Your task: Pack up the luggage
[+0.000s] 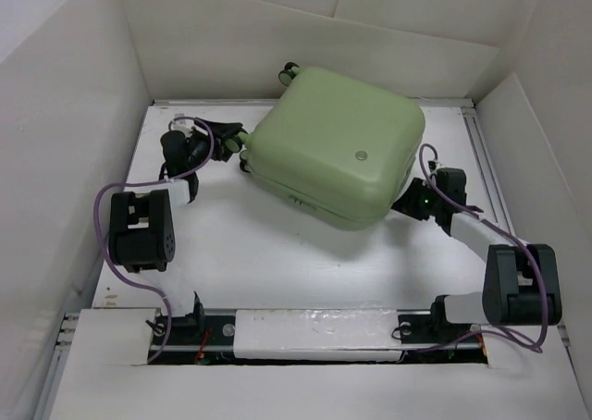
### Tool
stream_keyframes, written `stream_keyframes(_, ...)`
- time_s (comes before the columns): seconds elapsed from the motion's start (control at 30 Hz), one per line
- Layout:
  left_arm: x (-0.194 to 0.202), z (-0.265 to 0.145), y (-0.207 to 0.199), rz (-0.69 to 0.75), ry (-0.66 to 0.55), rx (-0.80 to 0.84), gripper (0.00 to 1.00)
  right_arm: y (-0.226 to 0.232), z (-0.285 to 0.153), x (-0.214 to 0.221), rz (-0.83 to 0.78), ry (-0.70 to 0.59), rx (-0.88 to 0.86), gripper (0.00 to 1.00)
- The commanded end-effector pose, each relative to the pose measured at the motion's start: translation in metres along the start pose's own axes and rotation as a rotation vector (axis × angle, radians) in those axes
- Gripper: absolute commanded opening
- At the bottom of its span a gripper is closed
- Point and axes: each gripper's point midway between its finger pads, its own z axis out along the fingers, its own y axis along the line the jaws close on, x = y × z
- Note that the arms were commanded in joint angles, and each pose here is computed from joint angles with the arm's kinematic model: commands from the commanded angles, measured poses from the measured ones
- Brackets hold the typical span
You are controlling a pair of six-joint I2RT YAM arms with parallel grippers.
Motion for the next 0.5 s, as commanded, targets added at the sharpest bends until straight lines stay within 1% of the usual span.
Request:
stream_keyframes(0.0,-0.014,-0.001,-0.050,0.115,0.015,0.129,0.00,0.091,-0.011,-0.052,-0.179,-0.149,-0.274,0.32)
stream_keyframes(0.1,-0.024,0.003,-0.043,0.119,0.010,0.106,0.00,0.089,-0.017,-0.050,-0.200,-0.158,-0.261,0.34)
stream_keyframes(0.13,-0.025,0.003,-0.047,0.124,0.009,0.113,0.00,0.082,-0.017,-0.049,-0.201,-0.163,-0.227,0.37)
stream_keyframes(0.2,-0.037,0.003,-0.040,0.117,-0.009,0.102,0.00,0.074,-0.027,-0.045,-0.210,-0.166,-0.174,0.38)
stream_keyframes(0.23,-0.037,0.004,-0.047,0.127,-0.002,0.115,0.00,0.066,-0.028,-0.039,-0.205,-0.172,-0.133,0.40)
stream_keyframes(0.27,-0.044,0.004,-0.049,0.131,-0.014,0.119,0.00,0.070,-0.042,-0.044,-0.219,-0.225,-0.138,0.41)
stream_keyframes(0.3,-0.044,0.004,-0.047,0.125,-0.013,0.112,0.00,0.068,-0.048,-0.043,-0.231,-0.250,-0.130,0.41)
stream_keyframes(0.33,-0.049,0.003,-0.052,0.134,-0.024,0.121,0.00,0.067,-0.052,-0.041,-0.252,-0.272,-0.120,0.41)
stream_keyframes(0.37,-0.051,0.004,-0.056,0.136,-0.024,0.124,0.00,0.060,-0.053,-0.028,-0.262,-0.267,-0.108,0.41)
stream_keyframes(0.4,-0.052,0.005,-0.058,0.148,-0.025,0.124,0.00,0.066,-0.064,-0.031,-0.290,-0.321,-0.123,0.40)
stream_keyframes(0.43,-0.053,0.005,-0.059,0.160,-0.026,0.124,0.00,0.067,-0.066,-0.027,-0.316,-0.336,-0.127,0.40)
stream_keyframes(0.47,-0.053,0.005,-0.058,0.154,-0.024,0.117,0.00,0.057,-0.065,-0.021,-0.309,-0.340,-0.098,0.40)
